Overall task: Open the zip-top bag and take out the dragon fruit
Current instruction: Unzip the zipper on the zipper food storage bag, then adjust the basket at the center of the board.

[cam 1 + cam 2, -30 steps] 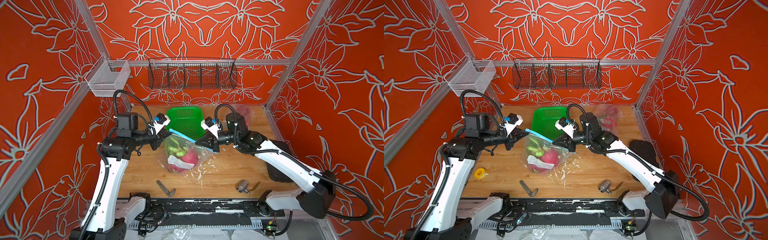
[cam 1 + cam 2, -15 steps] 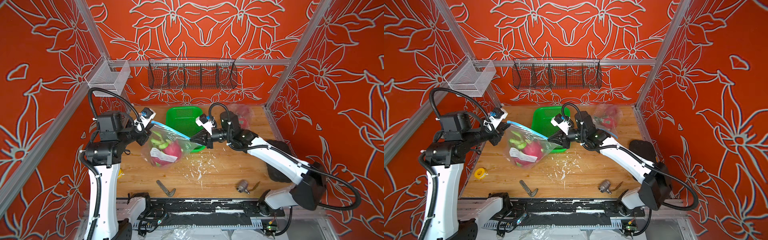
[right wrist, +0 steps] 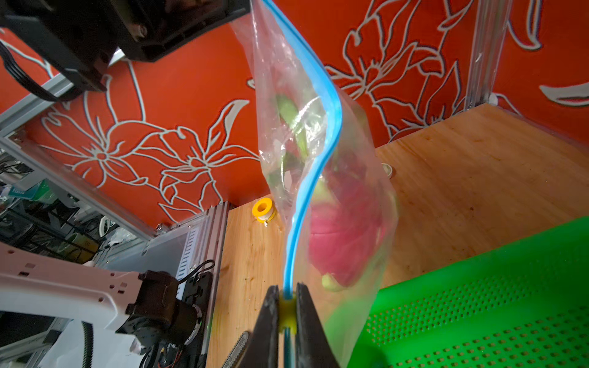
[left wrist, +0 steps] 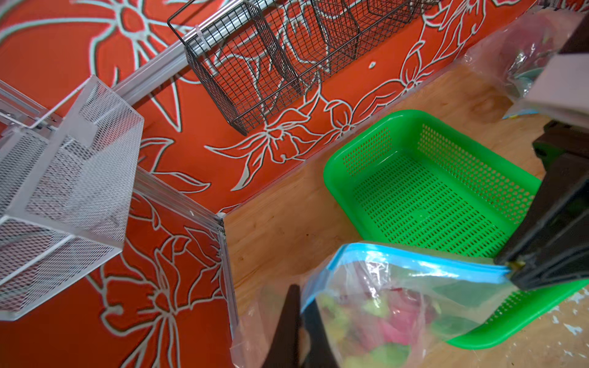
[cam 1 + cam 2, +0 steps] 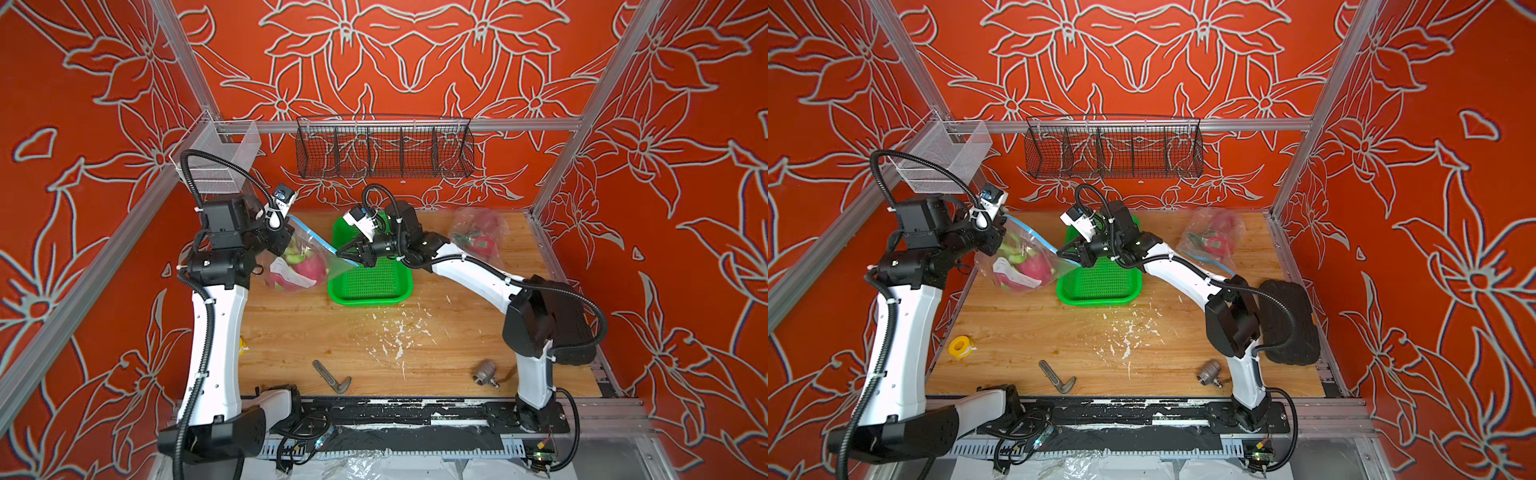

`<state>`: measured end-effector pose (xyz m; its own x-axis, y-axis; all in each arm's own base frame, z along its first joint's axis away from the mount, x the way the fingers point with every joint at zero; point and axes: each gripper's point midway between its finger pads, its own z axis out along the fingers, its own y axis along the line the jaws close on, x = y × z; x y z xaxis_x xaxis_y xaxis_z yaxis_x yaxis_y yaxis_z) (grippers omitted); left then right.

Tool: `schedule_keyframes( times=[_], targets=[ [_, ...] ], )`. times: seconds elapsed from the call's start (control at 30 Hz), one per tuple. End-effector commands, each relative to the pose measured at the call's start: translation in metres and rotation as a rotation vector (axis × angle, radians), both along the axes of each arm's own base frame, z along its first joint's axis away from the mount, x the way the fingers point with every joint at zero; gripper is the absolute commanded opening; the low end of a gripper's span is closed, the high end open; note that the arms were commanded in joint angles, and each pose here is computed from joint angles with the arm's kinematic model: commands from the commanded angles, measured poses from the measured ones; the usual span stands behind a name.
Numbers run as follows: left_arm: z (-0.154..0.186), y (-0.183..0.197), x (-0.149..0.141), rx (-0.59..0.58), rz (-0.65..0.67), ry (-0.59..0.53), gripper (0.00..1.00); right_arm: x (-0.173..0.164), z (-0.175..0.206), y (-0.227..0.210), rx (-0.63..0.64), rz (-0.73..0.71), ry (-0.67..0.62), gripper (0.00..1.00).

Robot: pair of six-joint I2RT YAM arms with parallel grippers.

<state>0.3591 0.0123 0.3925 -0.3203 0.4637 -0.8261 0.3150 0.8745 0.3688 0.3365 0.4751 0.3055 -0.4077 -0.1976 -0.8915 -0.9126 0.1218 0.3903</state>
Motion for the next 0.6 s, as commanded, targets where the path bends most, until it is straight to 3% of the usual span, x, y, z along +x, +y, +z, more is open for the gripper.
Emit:
schedule_keyframes(
  times=[0.0,0.2,0.33,0.57],
  targets=[
    [0.023,-0.020,0.017,-0.121,-0.082,-0.081,0.00,0.019,0.026,-0.008,0.046,-0.067,-0.030,0.00],
    [-0.009,-0.068,0.030,-0.173,-0.215,0.009,0.00,0.043,0.018,-0.060,0.033,-0.172,-0.029,0.00],
    [-0.013,-0.099,0.033,-0.207,-0.279,0.043,0.00,0.058,0.016,-0.115,0.043,-0.270,-0.026,0.00],
    [0.002,-0.103,0.050,-0.189,-0.238,0.004,0.00,0.064,0.007,-0.183,0.029,-0.379,-0.027,0.00]
  ],
)
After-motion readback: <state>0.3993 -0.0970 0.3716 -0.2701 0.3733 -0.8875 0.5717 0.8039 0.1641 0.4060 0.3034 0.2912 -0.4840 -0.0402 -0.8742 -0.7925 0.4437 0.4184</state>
